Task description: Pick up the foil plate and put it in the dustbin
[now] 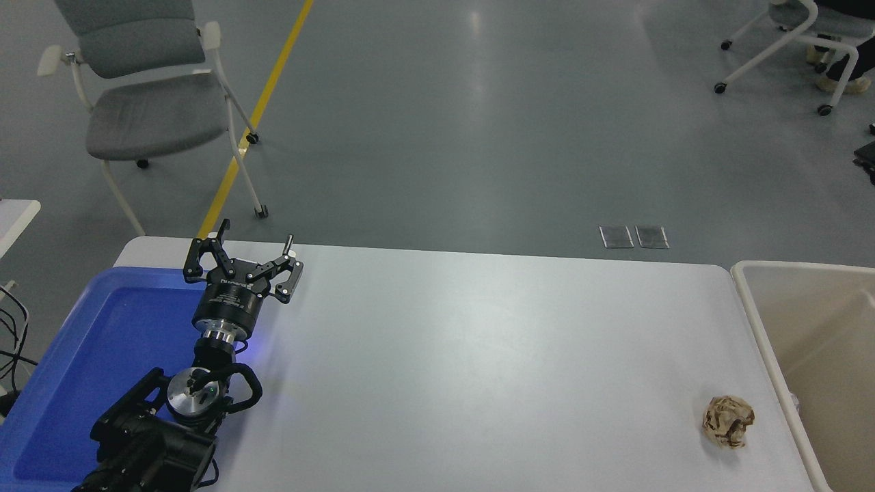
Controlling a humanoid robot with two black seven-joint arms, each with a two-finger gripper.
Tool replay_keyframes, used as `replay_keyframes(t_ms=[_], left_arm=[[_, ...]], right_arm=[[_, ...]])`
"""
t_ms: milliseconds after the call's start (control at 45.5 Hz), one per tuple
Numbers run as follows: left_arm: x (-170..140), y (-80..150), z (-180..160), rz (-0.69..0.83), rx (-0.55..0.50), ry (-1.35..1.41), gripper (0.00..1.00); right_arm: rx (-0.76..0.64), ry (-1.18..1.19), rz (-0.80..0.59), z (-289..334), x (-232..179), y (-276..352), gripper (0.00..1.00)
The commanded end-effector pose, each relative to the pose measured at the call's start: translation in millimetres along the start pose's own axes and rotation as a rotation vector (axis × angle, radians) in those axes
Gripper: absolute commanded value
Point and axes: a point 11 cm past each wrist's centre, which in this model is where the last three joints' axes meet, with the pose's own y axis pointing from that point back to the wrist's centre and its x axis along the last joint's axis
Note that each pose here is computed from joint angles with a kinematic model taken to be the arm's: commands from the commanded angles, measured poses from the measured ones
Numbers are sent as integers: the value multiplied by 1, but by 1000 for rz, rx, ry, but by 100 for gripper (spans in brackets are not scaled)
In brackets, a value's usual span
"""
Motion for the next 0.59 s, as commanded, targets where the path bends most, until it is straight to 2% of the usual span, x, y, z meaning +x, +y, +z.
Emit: replay_keyframes(t_ms=[0,176,418,571], left_arm=[[0,0,0,0,0,0,99],[0,0,0,0,0,0,99],[0,0,0,0,0,0,99],[0,0,0,0,0,0,99]], right_arm=[[93,186,-60,-56,16,39,100],[163,234,-96,-94,14,63,100],[190,452,-115,-142,9,94,100],[228,592,-186,-184,-15,114,100]])
